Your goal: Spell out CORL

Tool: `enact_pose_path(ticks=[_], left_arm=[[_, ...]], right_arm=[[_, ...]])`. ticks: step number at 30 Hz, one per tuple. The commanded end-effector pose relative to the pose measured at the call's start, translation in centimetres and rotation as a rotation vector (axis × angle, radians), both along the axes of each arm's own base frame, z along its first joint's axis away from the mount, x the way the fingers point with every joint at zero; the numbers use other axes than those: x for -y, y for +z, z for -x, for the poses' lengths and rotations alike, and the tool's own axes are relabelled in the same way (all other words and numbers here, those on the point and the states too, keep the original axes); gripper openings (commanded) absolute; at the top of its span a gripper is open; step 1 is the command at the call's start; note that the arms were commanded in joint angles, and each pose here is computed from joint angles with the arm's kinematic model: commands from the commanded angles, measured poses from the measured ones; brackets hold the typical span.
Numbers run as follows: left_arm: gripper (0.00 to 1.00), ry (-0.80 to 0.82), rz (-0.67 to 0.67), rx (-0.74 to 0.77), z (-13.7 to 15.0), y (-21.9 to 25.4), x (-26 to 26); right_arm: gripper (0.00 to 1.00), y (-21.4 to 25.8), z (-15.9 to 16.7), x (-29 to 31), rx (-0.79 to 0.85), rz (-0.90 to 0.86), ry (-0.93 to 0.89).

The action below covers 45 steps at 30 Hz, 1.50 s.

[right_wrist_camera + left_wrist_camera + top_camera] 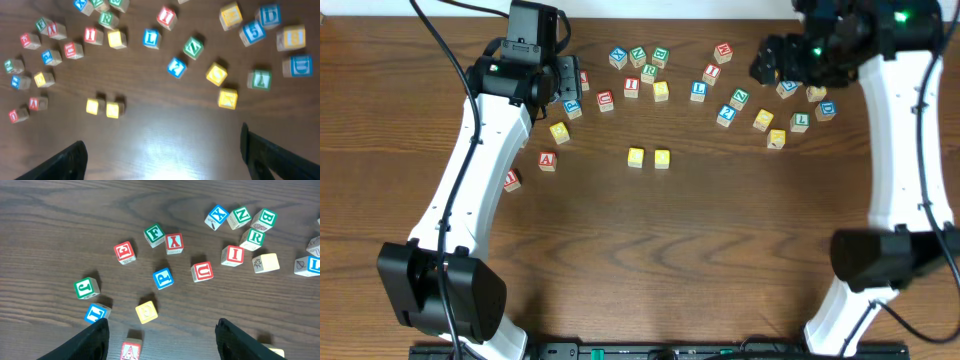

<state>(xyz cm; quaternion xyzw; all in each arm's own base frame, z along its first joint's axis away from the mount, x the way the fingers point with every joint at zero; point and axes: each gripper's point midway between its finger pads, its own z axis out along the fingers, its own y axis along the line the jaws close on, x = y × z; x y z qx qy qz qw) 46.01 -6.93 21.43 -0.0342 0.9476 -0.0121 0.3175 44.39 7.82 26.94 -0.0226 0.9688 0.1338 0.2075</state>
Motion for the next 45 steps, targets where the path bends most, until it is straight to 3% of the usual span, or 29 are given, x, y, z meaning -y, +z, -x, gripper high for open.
enact_pose_path(ticks=[1,12,13,19,37,45], left_arm=[[0.67,0.010,-0.013,0.037,-0.3,1.5,-0.5],[0.67,0.009,-0.018,0.009,0.0,0.4,-0.6],[0.68,0.009,-0.018,0.007,0.1,0.3,-0.6],[0.67,0.009,-0.018,0.007,0.1,0.3,-0.6],[0.67,0.009,-0.018,0.007,0.1,0.3,-0.6],[0.67,0.009,-0.018,0.007,0.1,0.3,-0.6]], right_arm=[[0.93,-0.6,-1.7,-1.4,0.018,0.025,0.000],[0.88,-3.3,-5.4,-3.4,0.051,0.026,-0.044],[0.99,-3.3,-5.8,-3.6,0.065,0.026,-0.042],[0.99,-2.8,-7.5,-5.3,0.146,0.009,-0.035],[0.99,-8.1,-8.7,-8.2,0.130,-0.020,-0.066],[0.97,-8.4,-9.1,-8.3,0.147,-0.027,-0.069]])
